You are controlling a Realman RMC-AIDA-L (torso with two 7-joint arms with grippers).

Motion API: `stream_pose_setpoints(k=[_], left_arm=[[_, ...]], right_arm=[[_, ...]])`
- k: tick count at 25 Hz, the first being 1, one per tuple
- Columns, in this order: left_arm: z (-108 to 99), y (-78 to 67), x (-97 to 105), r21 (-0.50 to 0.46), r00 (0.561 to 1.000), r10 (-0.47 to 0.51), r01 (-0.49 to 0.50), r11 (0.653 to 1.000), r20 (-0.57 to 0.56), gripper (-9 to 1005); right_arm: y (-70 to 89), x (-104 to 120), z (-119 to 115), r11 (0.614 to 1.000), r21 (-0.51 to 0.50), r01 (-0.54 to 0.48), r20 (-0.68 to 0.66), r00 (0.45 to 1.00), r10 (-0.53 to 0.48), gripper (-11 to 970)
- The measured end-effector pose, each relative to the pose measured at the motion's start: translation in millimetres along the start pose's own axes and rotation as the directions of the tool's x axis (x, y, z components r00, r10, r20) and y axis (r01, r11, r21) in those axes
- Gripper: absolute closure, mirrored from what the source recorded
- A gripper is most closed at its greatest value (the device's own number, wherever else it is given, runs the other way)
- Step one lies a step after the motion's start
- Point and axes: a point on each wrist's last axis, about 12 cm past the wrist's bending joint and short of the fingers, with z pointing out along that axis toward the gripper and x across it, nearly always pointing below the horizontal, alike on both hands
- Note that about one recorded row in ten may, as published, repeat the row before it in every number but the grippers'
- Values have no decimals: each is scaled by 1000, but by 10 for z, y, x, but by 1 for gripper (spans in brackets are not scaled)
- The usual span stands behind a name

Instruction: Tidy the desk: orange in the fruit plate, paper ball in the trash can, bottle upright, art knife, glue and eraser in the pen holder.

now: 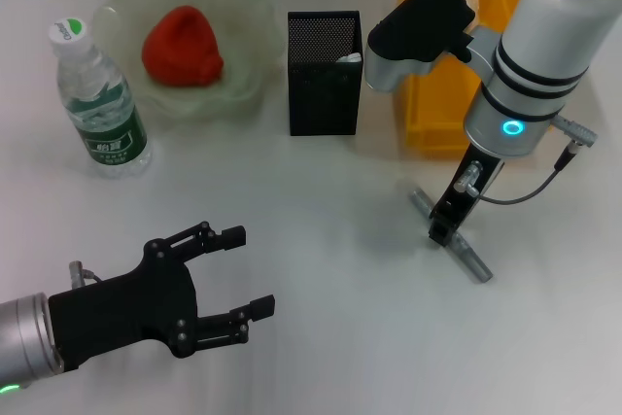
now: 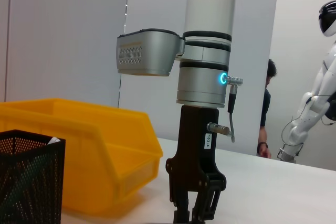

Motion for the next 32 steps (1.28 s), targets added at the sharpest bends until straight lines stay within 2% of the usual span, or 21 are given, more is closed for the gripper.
stream_pose_setpoints(k=[10, 11, 32], left_arm=[[-1, 13, -11, 0, 1000, 5, -5, 1000, 1, 153], [-1, 13, -11, 0, 1000, 5, -5, 1000, 1, 153], [-4, 36, -45, 6, 1000, 22, -22, 1000, 5, 153]], right_arm=[[6, -13, -6, 1000, 4, 6, -2, 1000, -6, 633], [6, -13, -5, 1000, 4, 6, -2, 1000, -6, 743], [5, -16, -3, 1000, 6, 13, -2, 1000, -13, 778]])
